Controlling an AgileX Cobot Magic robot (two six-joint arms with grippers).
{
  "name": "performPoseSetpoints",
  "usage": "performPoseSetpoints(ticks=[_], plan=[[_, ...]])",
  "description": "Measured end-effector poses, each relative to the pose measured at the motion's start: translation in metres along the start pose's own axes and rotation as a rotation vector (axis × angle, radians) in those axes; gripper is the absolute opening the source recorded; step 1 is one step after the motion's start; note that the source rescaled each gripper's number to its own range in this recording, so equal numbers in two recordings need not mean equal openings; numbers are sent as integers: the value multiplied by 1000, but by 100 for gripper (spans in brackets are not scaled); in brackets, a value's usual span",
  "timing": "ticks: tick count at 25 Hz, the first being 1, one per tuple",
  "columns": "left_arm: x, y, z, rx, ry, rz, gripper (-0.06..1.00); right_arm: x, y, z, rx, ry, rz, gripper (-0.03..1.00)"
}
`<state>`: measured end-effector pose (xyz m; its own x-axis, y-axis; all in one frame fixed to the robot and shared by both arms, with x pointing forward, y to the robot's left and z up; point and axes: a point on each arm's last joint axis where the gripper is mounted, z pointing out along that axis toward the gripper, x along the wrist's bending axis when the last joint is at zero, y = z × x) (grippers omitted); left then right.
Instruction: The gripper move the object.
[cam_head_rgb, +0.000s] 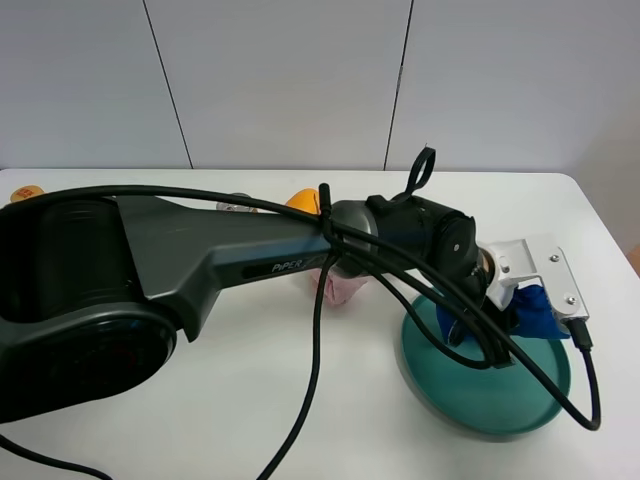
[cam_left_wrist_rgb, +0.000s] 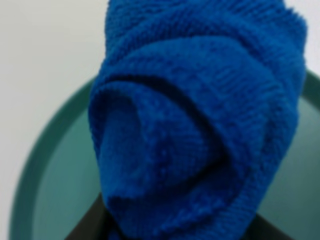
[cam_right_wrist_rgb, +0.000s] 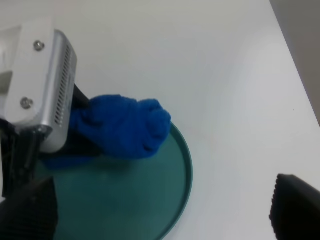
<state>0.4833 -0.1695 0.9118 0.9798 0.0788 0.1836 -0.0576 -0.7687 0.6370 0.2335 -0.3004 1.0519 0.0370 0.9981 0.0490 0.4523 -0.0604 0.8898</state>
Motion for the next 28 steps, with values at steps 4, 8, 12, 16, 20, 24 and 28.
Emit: performPoseSetpoints(ticks=[4,8,12,16,20,24,28], plan=[[-4,-9,10,34,-28,-14,1,0,0,0,0,0,0,100],[-5,-13,14,45,-35,-18,1,0,0,0,0,0,0,100],[-5,-13,14,47,-36,-19,1,0,0,0,0,0,0,100],[-5,-13,15,43,-33,-24,37,0,0,0,0,0,0,100],[-2,-8,11,8,-5,-63,67,0,0,0,0,0,0,100],[4,9,-7,-56,39,-52,71,0,0,0,0,0,0,100],[13,38,-48,-140,92,-13,72,0,0,0,0,0,0,100]])
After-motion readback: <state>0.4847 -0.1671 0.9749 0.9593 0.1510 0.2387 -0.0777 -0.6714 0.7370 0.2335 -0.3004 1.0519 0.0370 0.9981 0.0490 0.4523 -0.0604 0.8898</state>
